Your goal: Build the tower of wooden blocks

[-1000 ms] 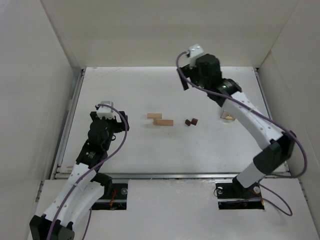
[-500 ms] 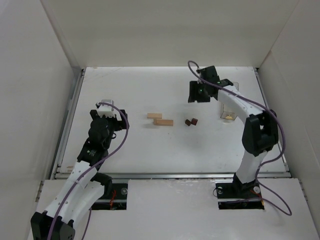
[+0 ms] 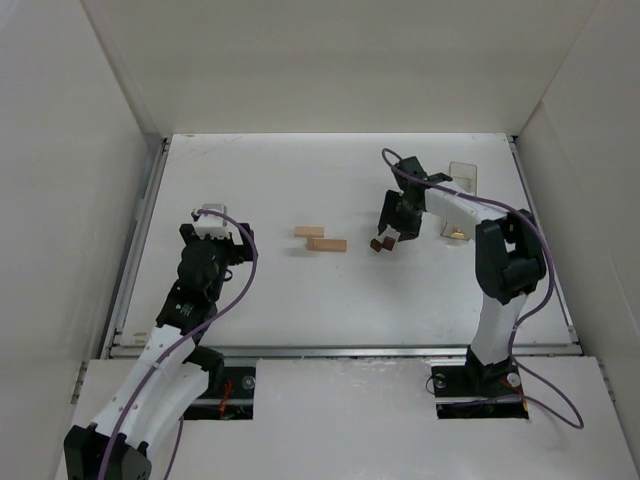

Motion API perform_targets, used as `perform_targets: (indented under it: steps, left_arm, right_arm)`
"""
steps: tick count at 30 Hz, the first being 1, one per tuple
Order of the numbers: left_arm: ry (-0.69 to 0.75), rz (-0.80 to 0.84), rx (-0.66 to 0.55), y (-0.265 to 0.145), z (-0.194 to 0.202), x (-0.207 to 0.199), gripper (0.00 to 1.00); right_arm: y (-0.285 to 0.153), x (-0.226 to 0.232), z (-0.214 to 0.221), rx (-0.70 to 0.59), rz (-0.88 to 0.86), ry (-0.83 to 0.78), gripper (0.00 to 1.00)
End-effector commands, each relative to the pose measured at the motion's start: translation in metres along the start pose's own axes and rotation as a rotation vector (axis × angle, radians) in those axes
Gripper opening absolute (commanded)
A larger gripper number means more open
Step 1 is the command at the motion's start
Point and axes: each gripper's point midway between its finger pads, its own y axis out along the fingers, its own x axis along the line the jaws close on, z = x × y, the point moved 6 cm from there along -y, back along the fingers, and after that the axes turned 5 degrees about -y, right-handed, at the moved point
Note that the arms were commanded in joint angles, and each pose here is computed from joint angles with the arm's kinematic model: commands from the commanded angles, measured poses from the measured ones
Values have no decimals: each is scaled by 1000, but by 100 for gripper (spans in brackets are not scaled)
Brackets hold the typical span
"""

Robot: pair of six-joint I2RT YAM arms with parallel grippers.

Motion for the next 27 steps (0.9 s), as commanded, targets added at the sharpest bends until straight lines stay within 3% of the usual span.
perform_targets:
  steps: [1, 6, 27]
  left_arm:
    - [-17, 6, -62, 0, -9, -1, 92]
    - [-19, 8, -71, -1, -8, 0, 92]
    - [-19, 8, -71, 0, -6, 0, 92]
  right_arm:
    - [2, 12, 4, -11, 43, 42, 62]
    - [6, 5, -5, -72, 128, 114, 51]
    - [13, 16, 2, -51, 128, 94, 52]
